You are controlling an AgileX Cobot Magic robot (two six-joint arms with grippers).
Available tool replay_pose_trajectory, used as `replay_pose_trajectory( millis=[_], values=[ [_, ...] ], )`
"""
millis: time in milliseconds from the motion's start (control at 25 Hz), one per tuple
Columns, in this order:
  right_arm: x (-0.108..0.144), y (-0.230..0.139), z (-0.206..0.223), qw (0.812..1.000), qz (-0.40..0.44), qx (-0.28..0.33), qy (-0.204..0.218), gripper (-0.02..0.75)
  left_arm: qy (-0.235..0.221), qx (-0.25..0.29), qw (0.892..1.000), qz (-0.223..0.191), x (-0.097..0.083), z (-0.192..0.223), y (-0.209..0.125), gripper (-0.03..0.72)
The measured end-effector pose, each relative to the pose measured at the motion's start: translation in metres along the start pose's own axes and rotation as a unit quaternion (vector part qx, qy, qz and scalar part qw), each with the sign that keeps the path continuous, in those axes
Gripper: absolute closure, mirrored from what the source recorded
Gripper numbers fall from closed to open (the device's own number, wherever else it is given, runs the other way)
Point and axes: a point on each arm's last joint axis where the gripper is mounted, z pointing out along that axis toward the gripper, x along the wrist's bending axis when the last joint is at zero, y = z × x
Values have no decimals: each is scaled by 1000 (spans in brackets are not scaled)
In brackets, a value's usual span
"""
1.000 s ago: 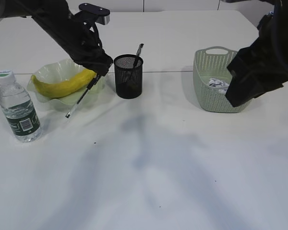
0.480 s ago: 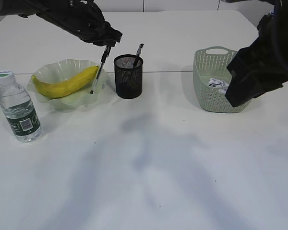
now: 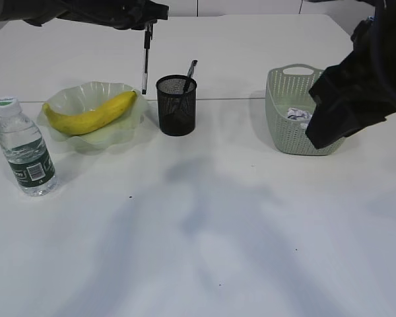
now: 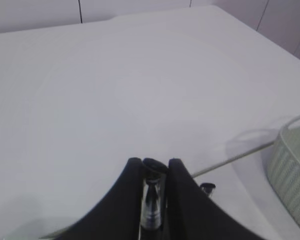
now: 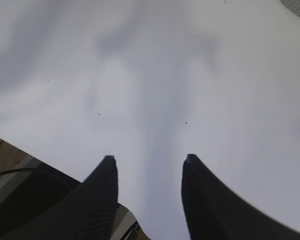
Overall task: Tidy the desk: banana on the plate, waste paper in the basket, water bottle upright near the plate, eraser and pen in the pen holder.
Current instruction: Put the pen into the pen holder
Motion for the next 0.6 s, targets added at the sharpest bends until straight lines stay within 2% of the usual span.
replay_pose_trajectory(
  millis=[280,600],
  values=[
    [0,0,0,1000,0,0,1,416,18,-59,997,-45,1,0,10,615],
    [0,0,0,1000,0,0,1,417,12,-86,995,-49,-17,0,13,615]
  ],
)
